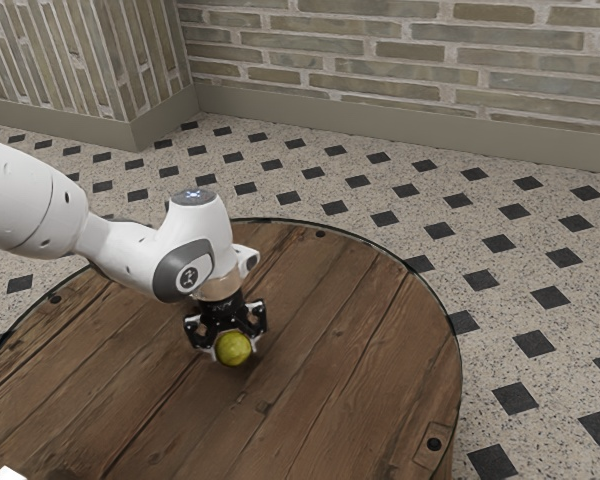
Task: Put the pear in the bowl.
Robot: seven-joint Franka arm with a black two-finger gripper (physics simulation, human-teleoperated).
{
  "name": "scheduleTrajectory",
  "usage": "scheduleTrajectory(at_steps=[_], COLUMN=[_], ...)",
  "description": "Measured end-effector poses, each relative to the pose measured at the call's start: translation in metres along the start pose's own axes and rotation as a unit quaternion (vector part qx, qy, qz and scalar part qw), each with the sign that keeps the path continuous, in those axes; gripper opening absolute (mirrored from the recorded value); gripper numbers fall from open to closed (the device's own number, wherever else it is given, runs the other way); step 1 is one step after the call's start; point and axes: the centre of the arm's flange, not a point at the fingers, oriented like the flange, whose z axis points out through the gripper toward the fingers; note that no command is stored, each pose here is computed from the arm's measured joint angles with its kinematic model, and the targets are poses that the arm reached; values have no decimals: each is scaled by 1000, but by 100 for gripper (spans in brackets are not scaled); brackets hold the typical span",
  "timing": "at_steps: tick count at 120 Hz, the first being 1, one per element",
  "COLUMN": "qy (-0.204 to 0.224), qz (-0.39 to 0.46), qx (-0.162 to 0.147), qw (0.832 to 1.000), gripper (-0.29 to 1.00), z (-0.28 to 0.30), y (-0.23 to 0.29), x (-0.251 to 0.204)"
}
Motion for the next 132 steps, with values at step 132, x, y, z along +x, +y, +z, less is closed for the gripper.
scheduleTrajectory(at_steps=[132], qy=[51], qz=[-101], qx=[19], qw=[993], gripper=[5], z=[-100], y=[-46], x=[148])
